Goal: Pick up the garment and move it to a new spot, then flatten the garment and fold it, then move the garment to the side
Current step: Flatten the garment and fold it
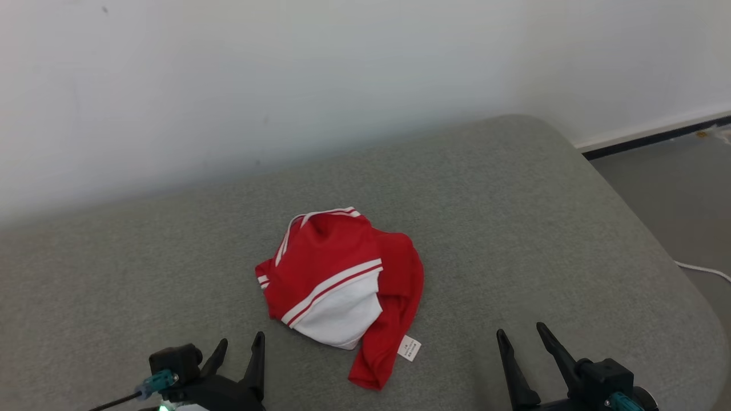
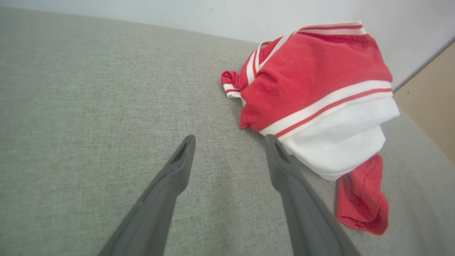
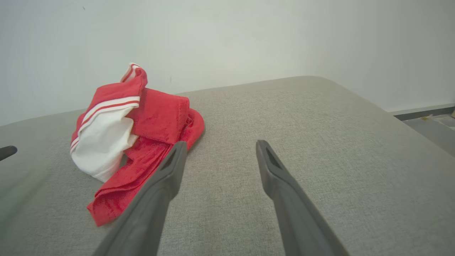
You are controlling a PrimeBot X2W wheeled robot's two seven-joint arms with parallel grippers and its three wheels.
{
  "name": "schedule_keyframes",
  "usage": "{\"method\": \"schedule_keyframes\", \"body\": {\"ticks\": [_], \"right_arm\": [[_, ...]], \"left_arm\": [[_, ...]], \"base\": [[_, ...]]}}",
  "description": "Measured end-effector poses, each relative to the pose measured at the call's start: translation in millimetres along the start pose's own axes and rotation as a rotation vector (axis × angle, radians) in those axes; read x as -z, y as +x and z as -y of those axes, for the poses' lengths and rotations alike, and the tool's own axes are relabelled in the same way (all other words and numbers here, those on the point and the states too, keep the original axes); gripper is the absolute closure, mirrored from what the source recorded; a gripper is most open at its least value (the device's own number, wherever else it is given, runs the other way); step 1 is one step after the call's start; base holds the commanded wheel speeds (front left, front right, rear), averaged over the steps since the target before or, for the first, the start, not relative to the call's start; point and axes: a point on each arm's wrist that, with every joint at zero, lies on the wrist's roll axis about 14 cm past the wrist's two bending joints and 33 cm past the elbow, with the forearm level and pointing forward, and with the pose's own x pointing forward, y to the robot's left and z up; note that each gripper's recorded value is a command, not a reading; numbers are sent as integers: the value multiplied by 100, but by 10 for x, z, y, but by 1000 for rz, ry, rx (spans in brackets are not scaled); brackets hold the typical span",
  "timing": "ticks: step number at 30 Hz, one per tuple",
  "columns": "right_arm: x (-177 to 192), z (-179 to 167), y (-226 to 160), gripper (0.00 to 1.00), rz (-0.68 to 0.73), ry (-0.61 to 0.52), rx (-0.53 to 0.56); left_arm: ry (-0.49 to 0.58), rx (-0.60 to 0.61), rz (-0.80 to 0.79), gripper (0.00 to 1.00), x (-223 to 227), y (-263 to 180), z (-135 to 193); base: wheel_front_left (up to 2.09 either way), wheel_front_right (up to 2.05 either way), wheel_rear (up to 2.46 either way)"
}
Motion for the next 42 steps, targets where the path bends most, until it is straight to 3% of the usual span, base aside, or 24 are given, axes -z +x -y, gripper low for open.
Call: {"method": "schedule_keyframes", "body": {"ticks": [10,14,15,16,21,24,32,37,42], "right_arm": [[134,311,-178,0,-39,12,126],[177,385,-202,0,-55,14,155],[190,397,-208,0,-59,14,161],[201,407,-216,0,-62,15,165],[236,415,-219,0,-75,14,169],[224,384,-192,0,-71,13,155],[194,222,-127,0,-64,11,94],[161,146,-130,0,-51,11,67],[177,136,-142,0,-55,10,58]], "left_arm": [[-60,88,-100,0,217,532,361],[-63,48,-146,1,366,649,342],[-61,32,-158,54,409,664,320],[-58,25,-165,100,435,679,315],[-31,36,-110,100,368,727,360],[6,77,-3,100,36,814,486],[145,360,446,100,-1643,820,1517],[129,538,688,100,-2495,376,2219],[49,663,838,100,-2982,-112,2609]], "base": [[0,0,0],[0,0,0],[0,0,0],[0,0,0],[0,0,0],[0,0,0],[0,0,0],[0,0,0],[0,0,0]]}}
